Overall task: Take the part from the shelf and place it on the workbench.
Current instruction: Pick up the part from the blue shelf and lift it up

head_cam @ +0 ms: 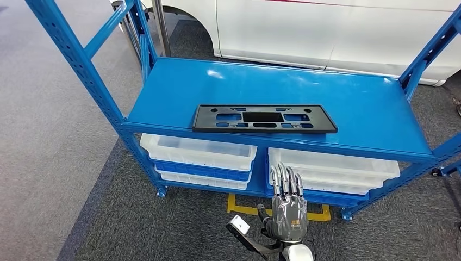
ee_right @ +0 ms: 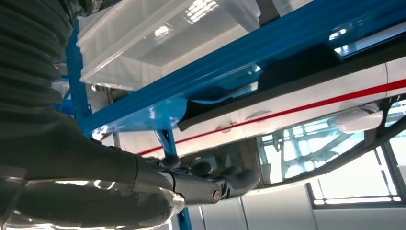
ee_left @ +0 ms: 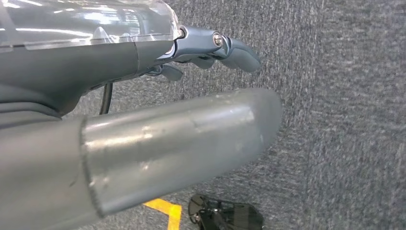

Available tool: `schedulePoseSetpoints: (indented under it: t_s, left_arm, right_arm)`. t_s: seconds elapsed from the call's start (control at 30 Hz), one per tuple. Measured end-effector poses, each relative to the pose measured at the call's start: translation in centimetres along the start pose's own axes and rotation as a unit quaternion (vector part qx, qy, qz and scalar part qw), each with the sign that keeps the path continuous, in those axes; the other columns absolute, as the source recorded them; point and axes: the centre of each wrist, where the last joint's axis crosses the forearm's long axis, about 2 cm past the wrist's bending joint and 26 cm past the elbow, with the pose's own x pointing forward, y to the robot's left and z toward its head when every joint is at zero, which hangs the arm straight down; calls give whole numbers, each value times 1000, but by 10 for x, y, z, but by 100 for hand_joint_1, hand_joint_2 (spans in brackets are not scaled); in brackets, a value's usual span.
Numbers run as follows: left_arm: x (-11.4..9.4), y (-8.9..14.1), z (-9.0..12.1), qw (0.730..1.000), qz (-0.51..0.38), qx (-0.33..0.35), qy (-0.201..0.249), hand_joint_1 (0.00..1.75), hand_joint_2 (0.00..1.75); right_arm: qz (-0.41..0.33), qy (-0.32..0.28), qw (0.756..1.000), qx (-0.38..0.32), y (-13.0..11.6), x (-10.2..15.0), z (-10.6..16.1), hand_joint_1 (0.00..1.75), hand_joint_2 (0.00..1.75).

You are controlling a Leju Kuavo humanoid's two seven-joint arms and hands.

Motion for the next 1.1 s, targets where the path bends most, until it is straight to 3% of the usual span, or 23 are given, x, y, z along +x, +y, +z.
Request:
schedulePoseSetpoints:
  t_s: [0.53, 0.77, 1.1]
  left_arm:
    - [0, 1, 0, 1000, -14, -7, 4, 0, 0]
    - [0, 1, 0, 1000, -25, -11, 2, 0, 0]
    - [0, 1, 0, 1000, -21, -10, 4, 0, 0]
  right_arm:
    - [-7, -4, 1000, -5, -1, 1, -6, 0, 175]
    - [-3, 2, 1000, -23, -6, -12, -22, 0, 175]
    - [-2, 17, 1000, -25, -6, -20, -24, 0, 175]
